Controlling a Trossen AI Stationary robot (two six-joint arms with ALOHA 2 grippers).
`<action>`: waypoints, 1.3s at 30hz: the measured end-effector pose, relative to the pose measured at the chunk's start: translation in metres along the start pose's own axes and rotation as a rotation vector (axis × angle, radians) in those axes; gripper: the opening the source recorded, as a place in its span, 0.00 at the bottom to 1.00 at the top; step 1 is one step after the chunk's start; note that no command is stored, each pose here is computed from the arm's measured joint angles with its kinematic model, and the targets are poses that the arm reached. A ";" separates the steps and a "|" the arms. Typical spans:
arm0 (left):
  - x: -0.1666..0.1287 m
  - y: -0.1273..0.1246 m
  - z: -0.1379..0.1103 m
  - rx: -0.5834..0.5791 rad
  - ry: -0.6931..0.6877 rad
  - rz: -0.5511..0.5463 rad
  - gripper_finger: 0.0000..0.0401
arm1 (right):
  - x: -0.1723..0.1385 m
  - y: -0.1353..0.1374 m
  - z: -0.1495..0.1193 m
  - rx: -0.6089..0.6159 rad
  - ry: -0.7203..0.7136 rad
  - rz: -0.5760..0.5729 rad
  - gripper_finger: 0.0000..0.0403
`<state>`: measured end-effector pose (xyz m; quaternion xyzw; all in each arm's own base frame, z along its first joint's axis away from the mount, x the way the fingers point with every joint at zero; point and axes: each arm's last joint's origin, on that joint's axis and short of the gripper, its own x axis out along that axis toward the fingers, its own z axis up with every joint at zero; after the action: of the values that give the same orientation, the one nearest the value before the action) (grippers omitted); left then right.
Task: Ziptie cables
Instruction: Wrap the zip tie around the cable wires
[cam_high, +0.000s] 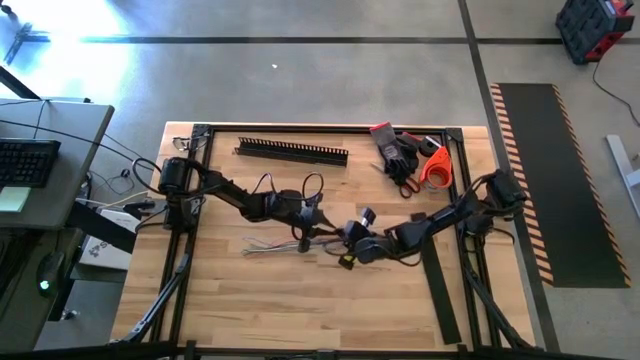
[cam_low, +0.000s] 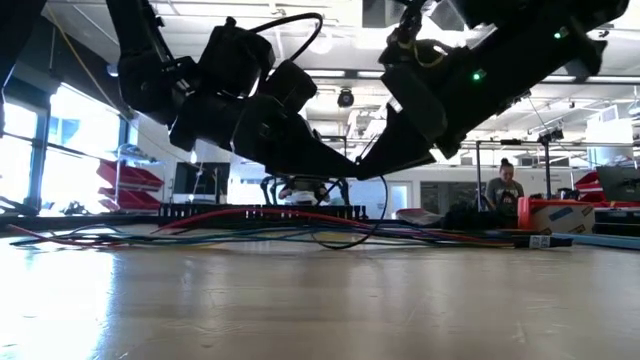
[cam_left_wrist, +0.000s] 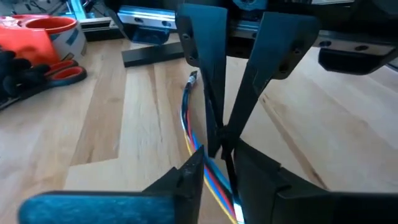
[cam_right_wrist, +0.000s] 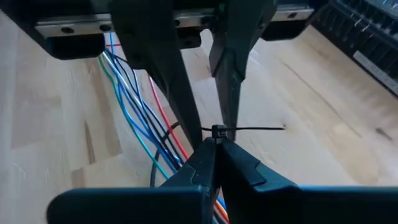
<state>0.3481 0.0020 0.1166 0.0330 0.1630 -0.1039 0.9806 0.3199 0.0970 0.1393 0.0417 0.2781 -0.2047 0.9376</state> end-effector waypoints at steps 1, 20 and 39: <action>0.000 0.000 0.000 -0.001 0.000 -0.001 0.13 | -0.001 0.001 0.000 -0.006 -0.003 -0.002 0.00; 0.002 -0.025 0.013 0.118 -0.022 0.004 0.00 | -0.034 0.004 0.004 -0.108 0.055 0.050 0.29; -0.010 -0.021 0.028 0.146 -0.005 0.016 0.00 | -0.004 0.012 -0.003 0.087 -0.011 0.078 0.55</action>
<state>0.3430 -0.0195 0.1454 0.1054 0.1523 -0.1079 0.9768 0.3203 0.1098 0.1385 0.0921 0.2620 -0.1799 0.9437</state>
